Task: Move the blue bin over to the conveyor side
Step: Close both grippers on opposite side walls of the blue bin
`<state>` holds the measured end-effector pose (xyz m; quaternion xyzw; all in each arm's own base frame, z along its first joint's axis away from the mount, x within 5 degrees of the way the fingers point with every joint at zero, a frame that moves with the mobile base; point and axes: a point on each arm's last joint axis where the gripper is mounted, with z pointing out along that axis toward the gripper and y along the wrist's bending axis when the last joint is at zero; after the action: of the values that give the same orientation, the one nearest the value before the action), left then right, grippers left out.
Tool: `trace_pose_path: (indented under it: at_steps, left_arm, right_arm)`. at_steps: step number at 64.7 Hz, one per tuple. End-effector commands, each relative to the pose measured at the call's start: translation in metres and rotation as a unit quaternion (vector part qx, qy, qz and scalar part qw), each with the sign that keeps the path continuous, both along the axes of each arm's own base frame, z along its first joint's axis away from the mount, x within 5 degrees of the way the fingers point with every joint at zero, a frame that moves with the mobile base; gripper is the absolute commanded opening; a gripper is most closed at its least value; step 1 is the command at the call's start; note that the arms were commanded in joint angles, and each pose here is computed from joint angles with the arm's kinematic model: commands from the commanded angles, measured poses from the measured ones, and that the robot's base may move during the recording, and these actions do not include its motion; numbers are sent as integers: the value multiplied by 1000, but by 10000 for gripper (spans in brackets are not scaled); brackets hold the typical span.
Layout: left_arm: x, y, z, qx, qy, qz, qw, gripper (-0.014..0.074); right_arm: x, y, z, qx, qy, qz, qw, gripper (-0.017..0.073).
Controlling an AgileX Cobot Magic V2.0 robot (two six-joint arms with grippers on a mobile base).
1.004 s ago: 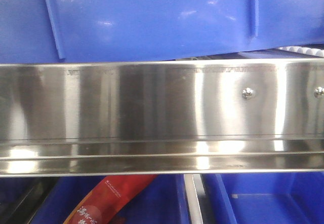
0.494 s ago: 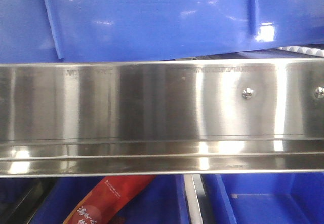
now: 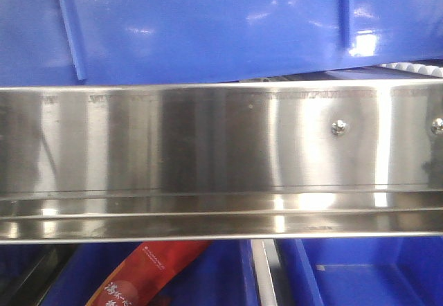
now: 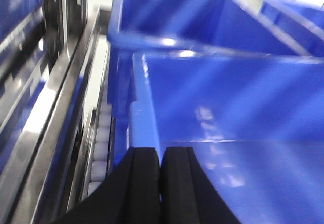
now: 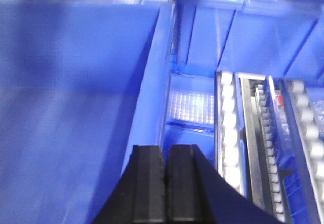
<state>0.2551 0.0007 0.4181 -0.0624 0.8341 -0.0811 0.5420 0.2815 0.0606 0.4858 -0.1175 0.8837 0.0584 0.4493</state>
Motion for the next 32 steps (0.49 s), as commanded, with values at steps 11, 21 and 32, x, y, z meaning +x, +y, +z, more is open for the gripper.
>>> trace_pose_path:
  at_steps: [11,21,32]
  left_arm:
    - [12,-1,2,-4,-12,0,1000,-27]
    - [16,0,4,-4,-30,4,1000,-27]
    - [16,0,4,-4,-29,4,1000,-27]
  right_arm:
    - [29,14,2,-67,19,3,998,-70]
    - [47,24,-1,-76,20,7,997,-66]
    - [57,25,-7,-84,25,3,996,-65]
